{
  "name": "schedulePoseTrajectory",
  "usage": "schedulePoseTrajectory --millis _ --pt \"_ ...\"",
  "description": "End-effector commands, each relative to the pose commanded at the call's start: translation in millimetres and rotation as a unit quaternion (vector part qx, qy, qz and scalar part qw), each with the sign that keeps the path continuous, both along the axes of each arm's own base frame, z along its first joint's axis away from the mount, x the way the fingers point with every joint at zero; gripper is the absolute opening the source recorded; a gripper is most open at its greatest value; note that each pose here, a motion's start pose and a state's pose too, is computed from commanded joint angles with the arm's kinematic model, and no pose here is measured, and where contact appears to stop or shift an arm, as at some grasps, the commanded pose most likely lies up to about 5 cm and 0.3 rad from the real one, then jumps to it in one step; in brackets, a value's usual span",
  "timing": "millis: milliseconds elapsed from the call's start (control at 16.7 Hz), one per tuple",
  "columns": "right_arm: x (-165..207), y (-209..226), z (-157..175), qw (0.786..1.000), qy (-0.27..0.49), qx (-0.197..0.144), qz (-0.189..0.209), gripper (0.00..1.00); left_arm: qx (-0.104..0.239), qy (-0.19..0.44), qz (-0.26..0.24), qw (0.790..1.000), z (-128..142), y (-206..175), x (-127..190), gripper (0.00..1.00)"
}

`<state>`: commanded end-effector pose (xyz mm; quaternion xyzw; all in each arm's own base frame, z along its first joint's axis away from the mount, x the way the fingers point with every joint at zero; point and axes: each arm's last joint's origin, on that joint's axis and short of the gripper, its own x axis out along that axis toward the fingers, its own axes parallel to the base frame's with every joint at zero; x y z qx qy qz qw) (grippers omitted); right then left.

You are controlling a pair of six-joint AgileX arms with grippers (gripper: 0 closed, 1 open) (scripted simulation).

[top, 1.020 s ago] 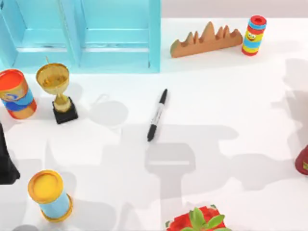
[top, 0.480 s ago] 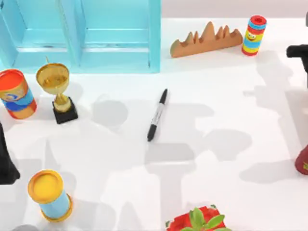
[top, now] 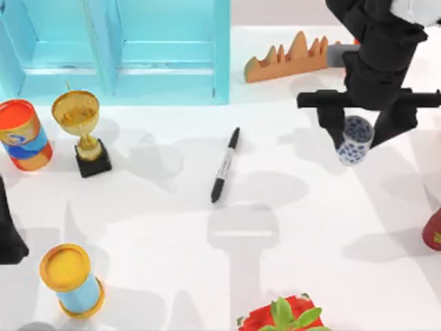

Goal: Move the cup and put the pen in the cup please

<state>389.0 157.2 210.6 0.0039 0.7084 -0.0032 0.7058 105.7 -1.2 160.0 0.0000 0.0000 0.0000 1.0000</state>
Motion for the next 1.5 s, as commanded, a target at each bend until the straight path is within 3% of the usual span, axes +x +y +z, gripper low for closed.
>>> schedulePoseTrajectory --millis 240,600,840,1500 --pt "0 -2 -3 1.0 0.004 0.0 -0.004 0.0 0.0 0.0 0.0 1.0 0 0 0 1.0" --pt "1 0 -42 1.0 0.0 0.0 -0.001 0.0 0.0 0.0 0.0 1.0 0 0 0 1.0" --pt "0 0 -45 1.0 0.0 0.0 0.0 0.0 0.0 0.0 0.0 1.0 0 0 0 1.0" --pt "0 0 -45 1.0 0.0 0.0 0.0 0.83 0.0 0.0 0.0 1.0 0 0 0 1.0"
